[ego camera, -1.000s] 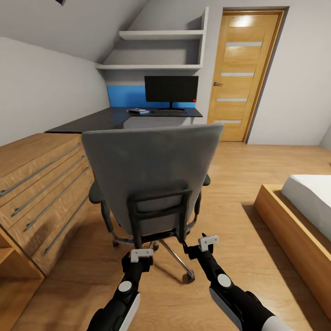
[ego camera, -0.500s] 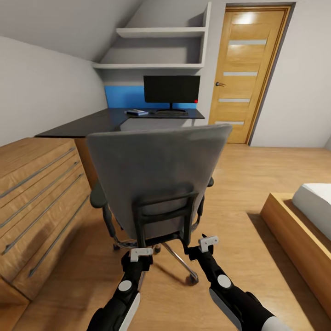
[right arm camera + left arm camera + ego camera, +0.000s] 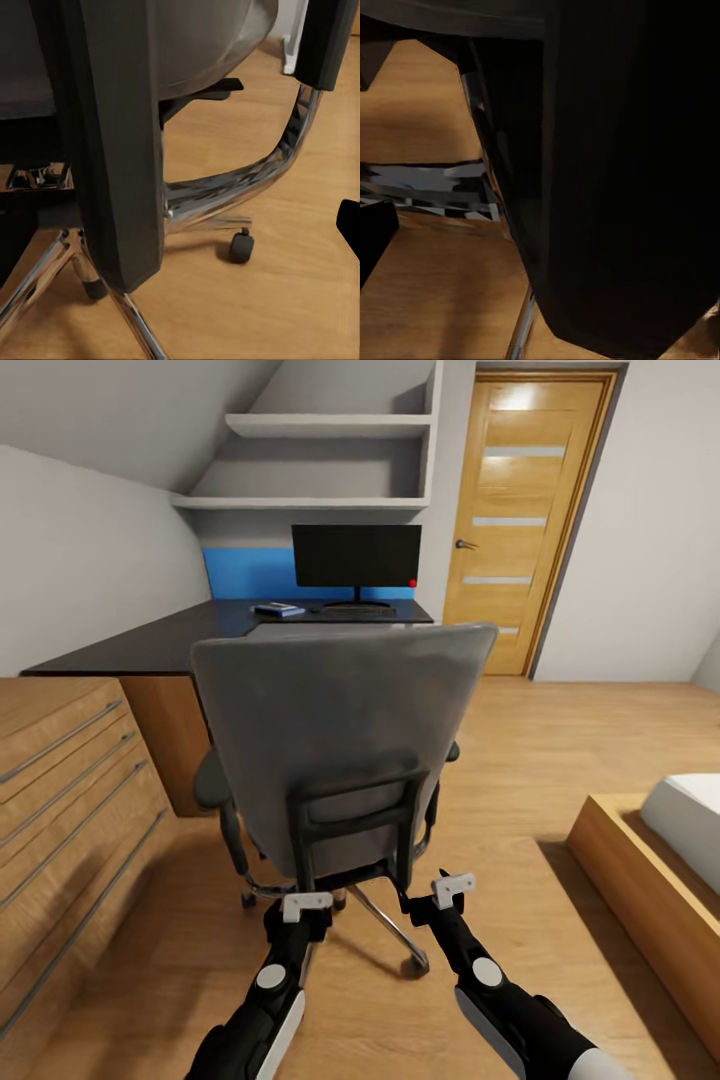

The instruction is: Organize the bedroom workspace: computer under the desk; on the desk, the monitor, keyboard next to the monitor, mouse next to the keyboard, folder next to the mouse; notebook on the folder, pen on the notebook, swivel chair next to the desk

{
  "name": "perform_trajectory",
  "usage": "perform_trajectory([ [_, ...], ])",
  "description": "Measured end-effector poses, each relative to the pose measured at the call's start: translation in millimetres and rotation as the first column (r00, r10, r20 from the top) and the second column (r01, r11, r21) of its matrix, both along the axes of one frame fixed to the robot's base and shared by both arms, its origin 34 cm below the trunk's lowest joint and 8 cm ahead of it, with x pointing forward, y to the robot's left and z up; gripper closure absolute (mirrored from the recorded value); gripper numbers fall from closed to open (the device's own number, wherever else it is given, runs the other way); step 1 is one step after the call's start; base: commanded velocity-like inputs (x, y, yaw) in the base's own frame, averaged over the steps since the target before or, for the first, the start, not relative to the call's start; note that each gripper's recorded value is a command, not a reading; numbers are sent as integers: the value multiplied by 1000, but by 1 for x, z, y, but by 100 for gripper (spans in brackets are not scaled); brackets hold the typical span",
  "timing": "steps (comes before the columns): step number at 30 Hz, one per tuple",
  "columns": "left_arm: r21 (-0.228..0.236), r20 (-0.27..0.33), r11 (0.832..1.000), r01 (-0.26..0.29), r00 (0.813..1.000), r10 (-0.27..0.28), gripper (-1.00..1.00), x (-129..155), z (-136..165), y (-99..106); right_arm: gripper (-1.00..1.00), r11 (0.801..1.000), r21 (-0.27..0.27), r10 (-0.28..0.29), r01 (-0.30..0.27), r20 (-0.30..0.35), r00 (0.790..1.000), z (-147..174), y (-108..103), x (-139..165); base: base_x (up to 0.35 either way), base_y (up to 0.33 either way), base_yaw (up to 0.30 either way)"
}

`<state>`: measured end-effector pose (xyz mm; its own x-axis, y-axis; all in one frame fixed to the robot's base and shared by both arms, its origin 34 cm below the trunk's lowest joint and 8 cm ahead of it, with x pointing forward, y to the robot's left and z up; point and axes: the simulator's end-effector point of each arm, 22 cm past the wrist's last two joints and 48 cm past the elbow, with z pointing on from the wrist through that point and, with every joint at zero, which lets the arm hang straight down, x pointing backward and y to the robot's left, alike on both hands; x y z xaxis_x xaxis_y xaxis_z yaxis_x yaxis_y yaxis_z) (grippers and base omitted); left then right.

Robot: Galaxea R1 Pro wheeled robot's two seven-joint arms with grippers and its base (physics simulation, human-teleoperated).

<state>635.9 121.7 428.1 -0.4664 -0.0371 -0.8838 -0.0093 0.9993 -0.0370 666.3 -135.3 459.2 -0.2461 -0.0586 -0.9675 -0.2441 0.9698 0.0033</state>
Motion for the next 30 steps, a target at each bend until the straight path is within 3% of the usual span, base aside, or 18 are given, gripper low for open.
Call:
perform_trajectory([
  [30, 14, 4, 1000, -8, 1000, 8, -100, 2, 0, 13, -100, 1000, -13, -8, 8, -18, 1000, -10, -6, -3, 331, -26, 0],
])
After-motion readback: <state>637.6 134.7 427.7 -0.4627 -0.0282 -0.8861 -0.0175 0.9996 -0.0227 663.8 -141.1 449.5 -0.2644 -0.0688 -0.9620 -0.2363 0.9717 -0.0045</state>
